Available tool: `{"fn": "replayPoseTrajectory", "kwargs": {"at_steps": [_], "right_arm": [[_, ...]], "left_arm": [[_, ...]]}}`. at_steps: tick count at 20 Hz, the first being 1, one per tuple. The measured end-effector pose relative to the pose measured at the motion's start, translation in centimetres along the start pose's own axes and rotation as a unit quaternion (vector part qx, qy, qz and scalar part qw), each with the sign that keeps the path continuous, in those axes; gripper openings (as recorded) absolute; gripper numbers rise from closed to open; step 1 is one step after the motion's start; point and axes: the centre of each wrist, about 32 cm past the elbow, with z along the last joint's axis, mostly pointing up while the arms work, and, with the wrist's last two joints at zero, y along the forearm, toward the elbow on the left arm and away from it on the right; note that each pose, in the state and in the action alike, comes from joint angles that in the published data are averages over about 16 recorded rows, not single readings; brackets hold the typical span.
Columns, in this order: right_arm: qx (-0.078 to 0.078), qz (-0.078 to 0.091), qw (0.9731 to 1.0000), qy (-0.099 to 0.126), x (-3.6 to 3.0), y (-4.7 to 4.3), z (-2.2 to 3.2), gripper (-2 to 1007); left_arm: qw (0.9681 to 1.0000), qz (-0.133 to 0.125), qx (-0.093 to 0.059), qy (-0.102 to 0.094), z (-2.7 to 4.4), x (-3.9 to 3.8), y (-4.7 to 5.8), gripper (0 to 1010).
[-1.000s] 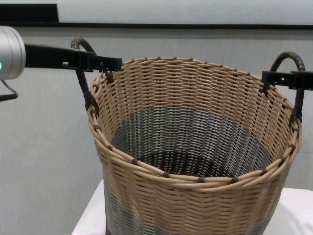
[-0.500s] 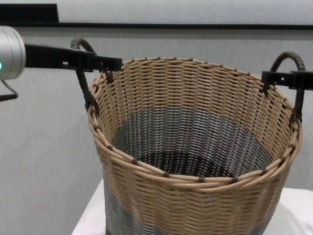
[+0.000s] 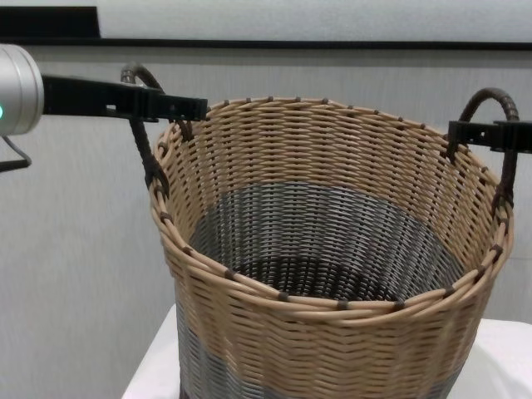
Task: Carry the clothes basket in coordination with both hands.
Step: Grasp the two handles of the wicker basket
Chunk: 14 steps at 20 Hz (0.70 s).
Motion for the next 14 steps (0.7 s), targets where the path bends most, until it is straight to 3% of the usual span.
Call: {"fn": "replayPoseTrajectory", "kwargs": {"at_steps": [14], "right_arm": [[0.0,0.001,1.0,0.0,0.0,-0.02,0.03,348]], "left_arm": [[1.0,0.0,0.0,0.0,0.0,0.0,0.0,999]]}}
